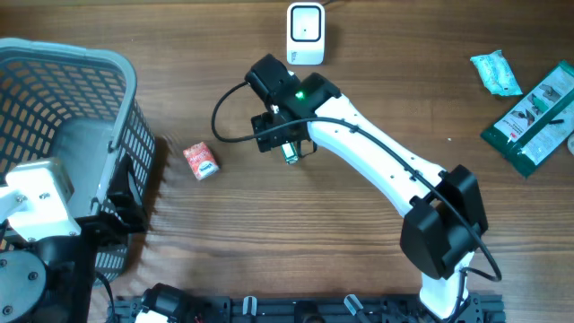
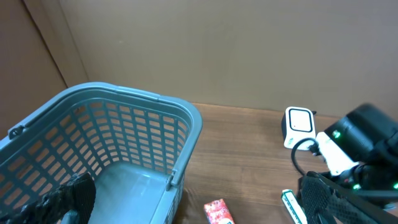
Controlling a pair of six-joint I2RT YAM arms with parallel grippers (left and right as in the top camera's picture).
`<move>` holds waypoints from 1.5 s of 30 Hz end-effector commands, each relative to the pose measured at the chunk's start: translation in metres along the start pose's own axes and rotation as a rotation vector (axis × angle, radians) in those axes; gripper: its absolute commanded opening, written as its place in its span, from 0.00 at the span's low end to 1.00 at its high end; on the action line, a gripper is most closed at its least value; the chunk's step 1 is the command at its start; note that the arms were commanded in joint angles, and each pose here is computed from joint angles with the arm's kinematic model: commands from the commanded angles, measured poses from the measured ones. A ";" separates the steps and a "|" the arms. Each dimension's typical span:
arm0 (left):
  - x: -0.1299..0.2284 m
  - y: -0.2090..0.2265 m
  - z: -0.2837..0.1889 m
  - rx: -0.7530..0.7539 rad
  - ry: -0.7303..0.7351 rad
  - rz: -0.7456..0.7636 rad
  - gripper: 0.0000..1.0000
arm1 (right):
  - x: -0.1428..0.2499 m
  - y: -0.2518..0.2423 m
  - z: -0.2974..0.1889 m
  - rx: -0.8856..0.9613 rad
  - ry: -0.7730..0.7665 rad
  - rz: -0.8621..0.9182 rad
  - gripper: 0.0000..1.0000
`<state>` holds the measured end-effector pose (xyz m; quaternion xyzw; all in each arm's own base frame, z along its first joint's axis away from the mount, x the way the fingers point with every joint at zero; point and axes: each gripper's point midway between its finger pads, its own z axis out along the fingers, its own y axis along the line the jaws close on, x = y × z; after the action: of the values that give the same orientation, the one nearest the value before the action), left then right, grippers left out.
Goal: Scan the item barcode
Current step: 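Reach the right gripper to the slim green-white box and grasp it, then lift the green-white box and move it toward the scanner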
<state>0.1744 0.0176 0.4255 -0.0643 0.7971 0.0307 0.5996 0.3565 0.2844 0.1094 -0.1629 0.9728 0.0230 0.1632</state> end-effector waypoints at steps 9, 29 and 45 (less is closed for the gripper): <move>-0.002 0.002 -0.002 -0.008 -0.008 -0.014 1.00 | 0.048 -0.007 0.086 0.036 0.102 -0.098 0.80; -0.002 0.002 -0.002 -0.008 -0.008 -0.014 1.00 | 0.010 -0.100 0.007 0.041 0.088 0.070 1.00; -0.002 0.002 -0.002 -0.008 -0.008 -0.014 1.00 | 0.022 -0.106 -0.059 0.034 0.042 0.144 1.00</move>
<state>0.1743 0.0176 0.4253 -0.0642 0.7973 0.0308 0.5993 0.3532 0.1681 0.1538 -0.0940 0.9857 0.0052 0.1398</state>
